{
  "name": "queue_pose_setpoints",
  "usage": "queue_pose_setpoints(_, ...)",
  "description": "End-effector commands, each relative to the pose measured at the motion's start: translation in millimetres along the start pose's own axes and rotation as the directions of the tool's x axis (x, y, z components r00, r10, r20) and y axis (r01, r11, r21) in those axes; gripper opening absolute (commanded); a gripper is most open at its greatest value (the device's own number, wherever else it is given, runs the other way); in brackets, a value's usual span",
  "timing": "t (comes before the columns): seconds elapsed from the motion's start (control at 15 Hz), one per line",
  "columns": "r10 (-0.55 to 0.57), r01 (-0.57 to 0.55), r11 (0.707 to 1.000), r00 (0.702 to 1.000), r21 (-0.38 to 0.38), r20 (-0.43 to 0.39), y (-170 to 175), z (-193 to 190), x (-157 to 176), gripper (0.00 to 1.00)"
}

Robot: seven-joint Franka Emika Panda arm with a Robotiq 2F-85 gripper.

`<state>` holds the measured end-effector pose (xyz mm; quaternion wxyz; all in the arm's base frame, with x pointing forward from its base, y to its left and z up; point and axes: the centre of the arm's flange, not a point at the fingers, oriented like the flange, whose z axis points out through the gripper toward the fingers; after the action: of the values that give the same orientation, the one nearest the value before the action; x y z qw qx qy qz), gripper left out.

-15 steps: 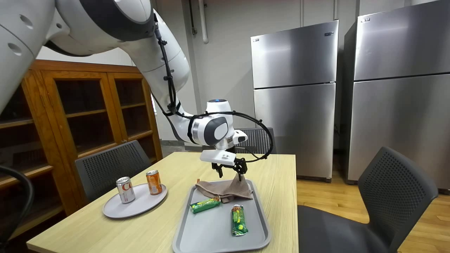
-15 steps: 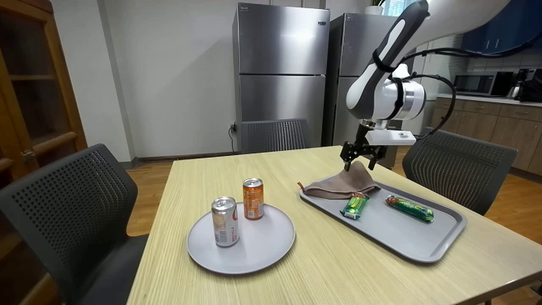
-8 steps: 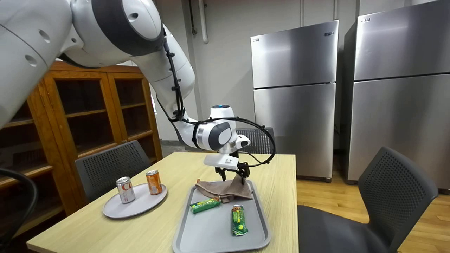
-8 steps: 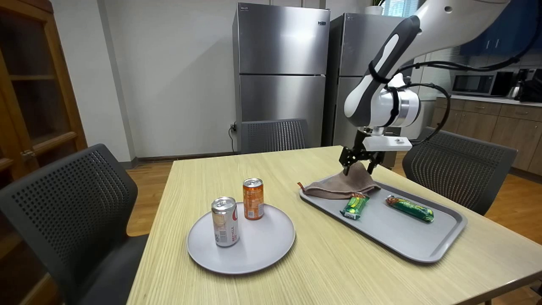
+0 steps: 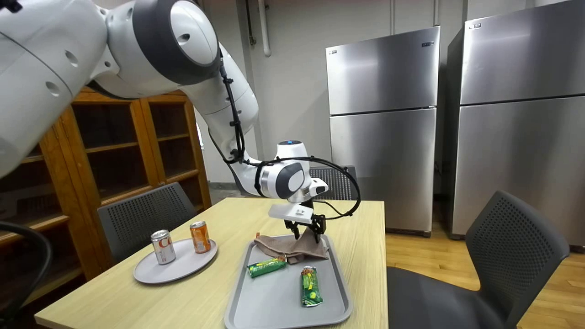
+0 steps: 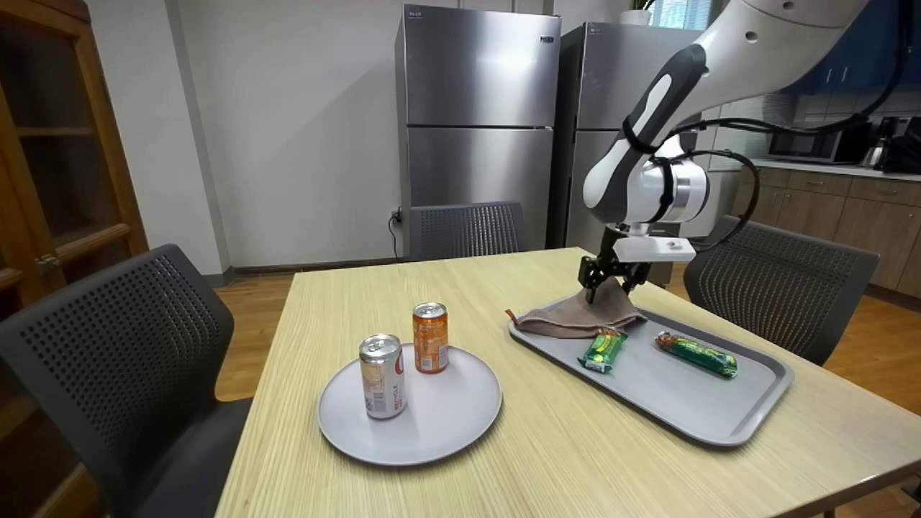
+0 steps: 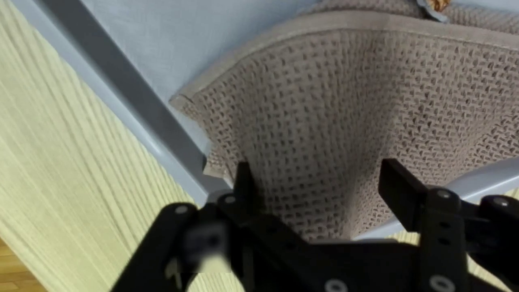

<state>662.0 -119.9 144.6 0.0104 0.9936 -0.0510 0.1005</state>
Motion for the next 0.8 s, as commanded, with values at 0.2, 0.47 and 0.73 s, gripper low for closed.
queue_pose_setpoints(0.2,0.023,-0.023,1.000,1.000,-0.003,-0.001,7,-7,14,0.27)
queue_pose_setpoints(0.47,0.029,-0.029,1.000,1.000,0.005,-0.012,10,-19,12,0.00)
queue_pose_setpoints(0.73,0.032,-0.031,0.999,0.998,0.017,-0.049,12,-43,11,0.02)
